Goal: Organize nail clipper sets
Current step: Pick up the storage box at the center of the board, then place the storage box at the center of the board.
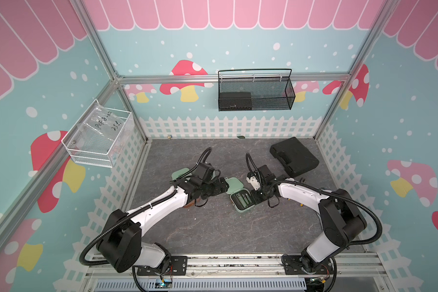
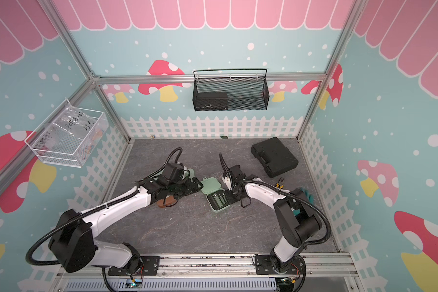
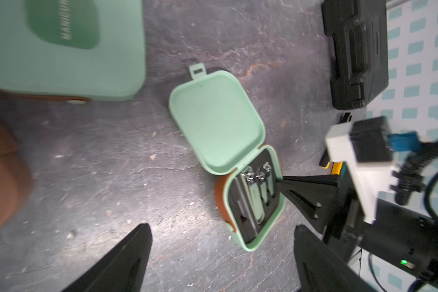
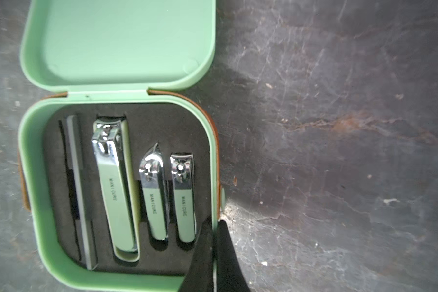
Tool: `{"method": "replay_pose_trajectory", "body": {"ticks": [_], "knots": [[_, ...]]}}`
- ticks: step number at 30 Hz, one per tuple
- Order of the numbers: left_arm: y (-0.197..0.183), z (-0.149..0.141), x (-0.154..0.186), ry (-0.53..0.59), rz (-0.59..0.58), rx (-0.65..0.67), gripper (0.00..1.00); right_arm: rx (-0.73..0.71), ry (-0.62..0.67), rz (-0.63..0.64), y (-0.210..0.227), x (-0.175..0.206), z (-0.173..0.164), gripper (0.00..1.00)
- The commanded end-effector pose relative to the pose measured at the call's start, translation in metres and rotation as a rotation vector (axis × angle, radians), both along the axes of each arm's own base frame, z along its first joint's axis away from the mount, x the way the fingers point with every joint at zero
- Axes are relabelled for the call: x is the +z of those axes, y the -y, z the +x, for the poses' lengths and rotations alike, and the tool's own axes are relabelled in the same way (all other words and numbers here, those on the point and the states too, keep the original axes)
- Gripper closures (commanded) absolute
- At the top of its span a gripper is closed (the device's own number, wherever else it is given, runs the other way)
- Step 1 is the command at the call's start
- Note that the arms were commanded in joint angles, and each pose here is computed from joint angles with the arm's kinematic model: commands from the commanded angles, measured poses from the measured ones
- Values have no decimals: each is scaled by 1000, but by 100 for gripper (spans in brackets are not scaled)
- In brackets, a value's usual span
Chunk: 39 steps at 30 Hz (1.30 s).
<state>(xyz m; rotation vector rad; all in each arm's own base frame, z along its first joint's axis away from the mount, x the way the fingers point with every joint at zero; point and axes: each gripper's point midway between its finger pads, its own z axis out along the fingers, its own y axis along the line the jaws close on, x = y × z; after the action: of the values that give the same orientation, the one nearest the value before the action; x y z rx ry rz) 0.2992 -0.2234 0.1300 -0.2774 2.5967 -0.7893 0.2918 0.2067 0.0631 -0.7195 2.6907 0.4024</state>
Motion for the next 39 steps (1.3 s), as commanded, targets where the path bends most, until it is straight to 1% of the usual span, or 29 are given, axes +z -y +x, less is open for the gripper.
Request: {"method": "replay_pose_trajectory", "body": {"ticks": [1,4,6,10,13,17,19,22,27,34,39], "knots": [[-2,-8,-16,-15,-60,-9,7,171,101,132,-25,40,0,100],[8,-4,-12,24,-190,-5,5,214,95,199,-35,44,-6,100],[13,0,-8,51,-253,1,3,229,91,223,-39,44,-8,100],[19,8,1,106,-335,2,1,261,85,241,-45,44,-12,100],[24,12,10,160,-400,0,1,279,86,220,-49,42,-14,100],[27,15,24,234,-492,-9,1,249,75,142,-42,29,-7,100],[26,15,21,218,-495,-4,1,229,76,111,-38,25,-4,100],[21,15,13,194,-495,7,2,211,86,106,-36,28,0,100],[14,14,9,191,-500,20,3,220,109,94,-35,31,3,100],[-1,18,1,194,-457,53,3,269,180,62,-32,42,7,100],[7,22,-3,179,-484,17,3,310,203,61,-36,45,8,100]]}}
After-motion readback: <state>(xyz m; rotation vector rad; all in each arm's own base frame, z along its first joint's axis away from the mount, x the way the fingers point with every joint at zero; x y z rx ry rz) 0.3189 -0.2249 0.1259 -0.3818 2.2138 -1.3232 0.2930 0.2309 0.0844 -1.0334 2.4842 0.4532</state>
